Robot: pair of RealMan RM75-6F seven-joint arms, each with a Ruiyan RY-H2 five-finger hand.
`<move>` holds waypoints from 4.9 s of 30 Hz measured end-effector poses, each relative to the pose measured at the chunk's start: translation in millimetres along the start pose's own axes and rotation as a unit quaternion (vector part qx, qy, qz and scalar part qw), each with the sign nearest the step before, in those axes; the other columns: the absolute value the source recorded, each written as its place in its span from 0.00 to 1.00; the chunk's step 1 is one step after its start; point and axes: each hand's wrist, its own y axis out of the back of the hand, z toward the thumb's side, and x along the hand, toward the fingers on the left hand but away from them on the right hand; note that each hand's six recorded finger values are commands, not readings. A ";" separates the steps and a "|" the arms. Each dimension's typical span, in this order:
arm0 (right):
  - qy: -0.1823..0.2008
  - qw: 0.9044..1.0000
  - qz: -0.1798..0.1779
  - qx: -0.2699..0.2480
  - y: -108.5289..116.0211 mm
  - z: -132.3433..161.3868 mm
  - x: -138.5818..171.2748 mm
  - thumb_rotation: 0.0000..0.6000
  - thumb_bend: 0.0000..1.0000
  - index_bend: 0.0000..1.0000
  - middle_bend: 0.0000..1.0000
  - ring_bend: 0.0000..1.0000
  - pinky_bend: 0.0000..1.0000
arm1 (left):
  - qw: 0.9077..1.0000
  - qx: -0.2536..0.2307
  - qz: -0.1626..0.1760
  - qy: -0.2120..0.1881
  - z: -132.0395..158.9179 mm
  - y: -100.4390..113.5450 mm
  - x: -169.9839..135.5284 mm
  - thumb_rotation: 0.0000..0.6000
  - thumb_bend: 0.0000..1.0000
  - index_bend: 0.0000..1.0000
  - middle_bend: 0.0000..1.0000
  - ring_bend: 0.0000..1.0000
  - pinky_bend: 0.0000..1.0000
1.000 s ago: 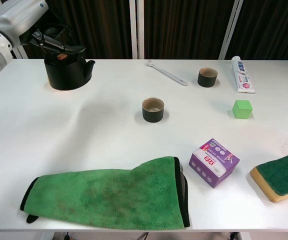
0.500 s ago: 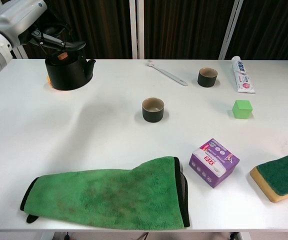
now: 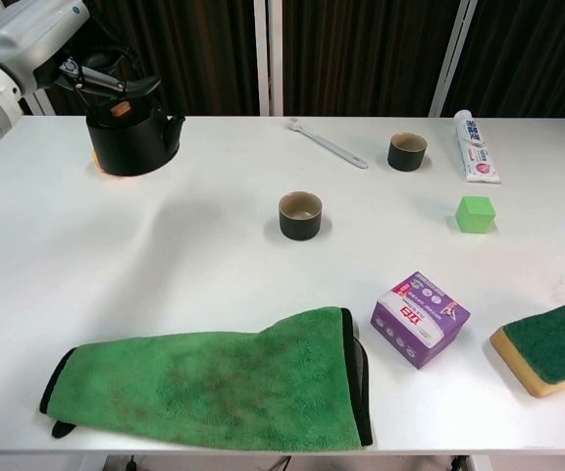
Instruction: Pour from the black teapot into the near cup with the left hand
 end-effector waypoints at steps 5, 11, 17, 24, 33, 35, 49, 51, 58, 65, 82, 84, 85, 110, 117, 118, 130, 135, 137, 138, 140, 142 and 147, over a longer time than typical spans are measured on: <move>0.000 1.000 -0.003 0.000 1.3 0.0 0.1 1.00 0.24 0.00 0.00 0.00 0.00 | 1.000 0.001 -0.002 0.000 0.0 -1.0 -0.4 0.86 0.28 1.00 1.00 1.00 0.59; 0.002 1.000 -0.011 -0.001 6.2 0.6 0.3 1.00 0.24 0.00 0.00 0.00 0.00 | 1.000 0.002 -0.004 -0.002 1.3 -2.2 -0.8 0.88 0.28 1.00 1.00 1.00 0.59; 0.011 0.999 -0.037 -0.009 22.5 5.4 -1.5 1.00 0.24 0.00 0.00 0.00 0.00 | 1.000 0.004 -0.006 -0.005 4.6 -3.2 -1.8 0.92 0.28 1.00 1.00 1.00 0.59; 0.024 0.996 -0.077 -0.021 51.3 14.5 -5.5 1.00 0.24 0.00 0.00 0.00 0.00 | 1.000 0.005 -0.016 -0.013 13.7 -9.4 -2.0 0.93 0.28 1.00 1.00 1.00 0.59; 0.028 0.994 -0.100 -0.031 69.0 17.7 -12.1 1.00 0.24 0.00 0.00 0.00 0.00 | 0.999 0.001 -0.033 -0.029 32.0 -24.9 -0.7 0.98 0.28 1.00 1.00 1.00 0.59; 0.029 0.994 -0.097 -0.032 67.7 17.8 -12.6 1.00 0.24 0.00 0.00 0.00 0.00 | 0.999 0.002 -0.034 -0.037 39.9 -28.5 -0.3 0.99 0.28 1.00 1.00 1.00 0.59; 0.030 0.995 -0.088 -0.034 61.7 15.3 -11.1 1.00 0.22 0.00 0.00 0.00 0.00 | 0.995 0.004 -0.045 -0.085 94.8 -54.5 2.9 1.00 0.28 1.00 1.00 1.00 0.61; 0.030 0.995 -0.087 -0.034 61.1 14.8 -11.0 1.00 0.22 0.00 0.00 0.00 0.00 | 0.995 0.004 -0.046 -0.087 98.8 -57.3 4.0 1.00 0.28 1.00 1.00 1.00 0.61; 0.030 0.996 -0.083 -0.033 59.8 12.8 -11.3 1.00 0.22 0.00 0.00 0.00 0.00 | 0.995 0.004 -0.049 -0.091 107.4 -64.4 9.2 1.00 0.28 1.00 1.00 1.00 0.61; 0.027 0.996 -0.080 -0.031 58.6 11.0 -10.7 1.00 0.22 0.00 0.00 0.00 0.00 | 0.994 0.005 -0.054 -0.093 110.4 -69.1 13.9 1.00 0.28 1.00 1.00 1.00 0.61; 0.023 0.996 -0.075 -0.031 55.7 7.0 -11.5 1.00 0.22 0.00 0.00 0.00 0.00 | 0.993 0.015 -0.058 -0.101 119.5 -81.1 22.2 1.00 0.28 1.00 1.00 1.00 0.61; 0.023 0.996 -0.074 -0.032 55.6 6.4 -11.4 1.00 0.22 0.00 0.00 0.00 0.00 | 0.993 0.019 -0.057 -0.102 120.3 -82.0 22.7 1.00 0.28 1.00 1.00 1.00 0.61; 0.022 0.996 -0.075 -0.032 55.7 6.0 -11.2 1.00 0.22 0.00 0.00 0.00 0.00 | 0.993 0.022 -0.056 -0.103 120.8 -82.5 23.1 1.00 0.28 1.00 1.00 1.00 0.61; 0.022 0.997 -0.073 -0.033 54.8 2.4 -12.3 1.00 0.22 0.00 0.00 0.00 0.00 | 0.989 0.070 -0.028 -0.130 132.9 -85.5 31.5 1.00 0.28 1.00 1.00 1.00 0.61; 0.023 0.997 -0.070 -0.033 53.0 3.0 -12.2 1.00 0.22 0.00 0.00 0.00 0.00 | 0.986 0.085 -0.021 -0.141 135.9 -86.1 30.4 1.00 0.28 1.00 1.00 1.00 0.61; 0.023 0.997 -0.071 -0.033 53.0 3.0 -12.2 1.00 0.22 0.00 0.00 0.00 0.00 | 0.986 0.085 -0.020 -0.141 136.5 -86.2 30.4 1.00 0.28 1.00 1.00 1.00 0.61; 0.023 0.997 -0.069 -0.032 51.6 3.7 -12.6 1.00 0.22 0.00 0.00 0.00 0.00 | 0.984 0.100 -0.012 -0.149 136.9 -86.2 30.2 1.00 0.28 1.00 1.00 1.00 0.61; 0.023 0.997 -0.069 -0.032 51.6 4.0 -12.6 1.00 0.22 0.00 0.00 0.00 0.00 | 0.983 0.101 -0.010 -0.151 137.3 -85.7 30.1 1.00 0.28 1.00 1.00 1.00 0.61; 0.023 0.997 -0.069 -0.032 51.7 4.0 -12.6 1.00 0.22 0.00 0.00 0.00 0.00 | 0.983 0.103 -0.009 -0.151 137.1 -85.6 30.2 1.00 0.28 1.00 1.00 1.00 0.61; 0.023 0.997 -0.069 -0.031 51.7 4.1 -12.6 1.00 0.22 0.00 0.00 0.00 0.00 | 0.983 0.105 -0.008 -0.152 137.0 -85.4 30.2 1.00 0.28 1.00 1.00 1.00 0.61; 0.024 0.997 -0.069 -0.031 51.6 4.2 -12.7 1.00 0.22 0.00 0.00 0.00 0.00 | 0.983 0.105 -0.007 -0.152 137.1 -85.2 30.2 1.00 0.28 1.00 1.00 1.00 0.61; 0.024 0.997 -0.069 -0.031 51.4 4.4 -12.7 1.00 0.22 0.00 0.00 0.00 0.00 | 0.983 0.106 -0.007 -0.152 136.8 -85.0 30.3 1.00 0.28 1.00 1.00 1.00 0.61; 0.024 0.997 -0.068 -0.032 51.2 4.7 -12.9 1.00 0.22 0.00 0.00 0.00 0.00 | 0.982 0.111 -0.004 -0.155 136.5 -84.6 30.0 1.00 0.28 1.00 1.00 1.00 0.61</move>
